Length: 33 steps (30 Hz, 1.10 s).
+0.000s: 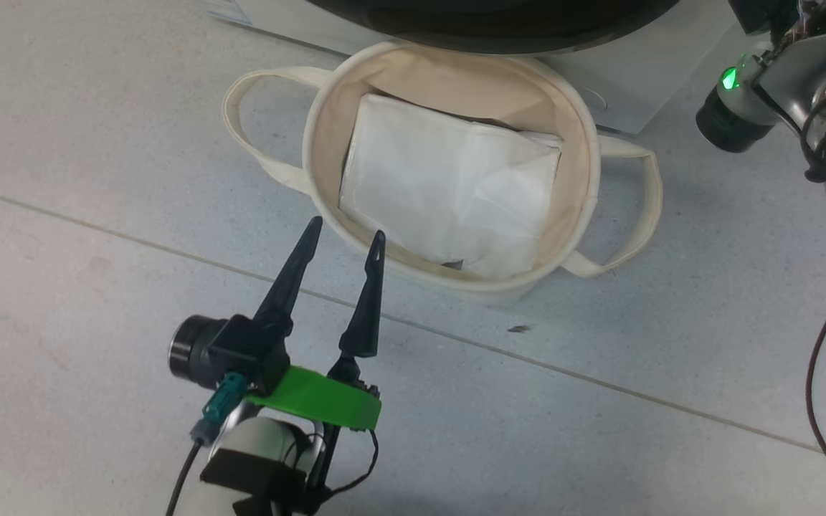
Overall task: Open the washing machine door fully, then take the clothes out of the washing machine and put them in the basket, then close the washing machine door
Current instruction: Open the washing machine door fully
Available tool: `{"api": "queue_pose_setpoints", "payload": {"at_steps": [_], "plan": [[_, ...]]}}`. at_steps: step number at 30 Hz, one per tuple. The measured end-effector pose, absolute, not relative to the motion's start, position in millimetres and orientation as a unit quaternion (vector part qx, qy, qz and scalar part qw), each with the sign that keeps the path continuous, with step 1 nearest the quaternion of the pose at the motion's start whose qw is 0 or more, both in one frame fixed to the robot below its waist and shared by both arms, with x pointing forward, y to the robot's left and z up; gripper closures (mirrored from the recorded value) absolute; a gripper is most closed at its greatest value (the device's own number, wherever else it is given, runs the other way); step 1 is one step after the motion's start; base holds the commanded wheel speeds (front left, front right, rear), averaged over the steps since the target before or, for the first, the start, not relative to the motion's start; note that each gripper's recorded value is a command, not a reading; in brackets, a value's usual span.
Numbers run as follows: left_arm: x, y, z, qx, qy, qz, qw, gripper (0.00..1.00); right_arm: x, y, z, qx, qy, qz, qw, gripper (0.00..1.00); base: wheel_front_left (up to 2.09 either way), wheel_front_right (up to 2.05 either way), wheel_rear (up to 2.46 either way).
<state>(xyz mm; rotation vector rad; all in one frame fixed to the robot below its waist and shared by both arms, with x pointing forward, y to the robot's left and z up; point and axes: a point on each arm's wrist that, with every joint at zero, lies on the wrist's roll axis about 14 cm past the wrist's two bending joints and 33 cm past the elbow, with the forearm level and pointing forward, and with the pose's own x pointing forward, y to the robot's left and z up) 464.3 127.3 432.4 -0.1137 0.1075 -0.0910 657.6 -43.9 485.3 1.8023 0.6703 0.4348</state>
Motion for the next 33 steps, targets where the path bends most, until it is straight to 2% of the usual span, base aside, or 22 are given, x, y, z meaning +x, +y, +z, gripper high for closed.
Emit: {"api": "queue_pose_setpoints", "payload": {"at_steps": [9,15,19,25,33], "plan": [[462,129,435,-0.058,0.051,-0.039,0.996,0.00,640,-31,480,0.741,0.343,0.206,0.540,1.00,0.00,0.00,0.00],[461,129,445,-0.058,0.040,-0.038,0.997,0.00,613,11,493,0.731,0.382,0.251,0.507,1.00,0.00,0.00,0.00],[459,129,453,-0.061,0.032,-0.038,0.997,0.00,600,17,499,0.725,0.389,0.264,0.503,1.00,0.00,0.00,0.00],[451,131,461,-0.064,0.025,-0.035,0.997,0.00,575,26,495,0.718,0.407,0.270,0.495,1.00,0.00,0.00,0.00],[434,141,475,-0.068,0.013,-0.016,0.998,0.00,521,51,489,0.695,0.452,0.292,0.477,1.00,0.00,0.00,0.00]]}}
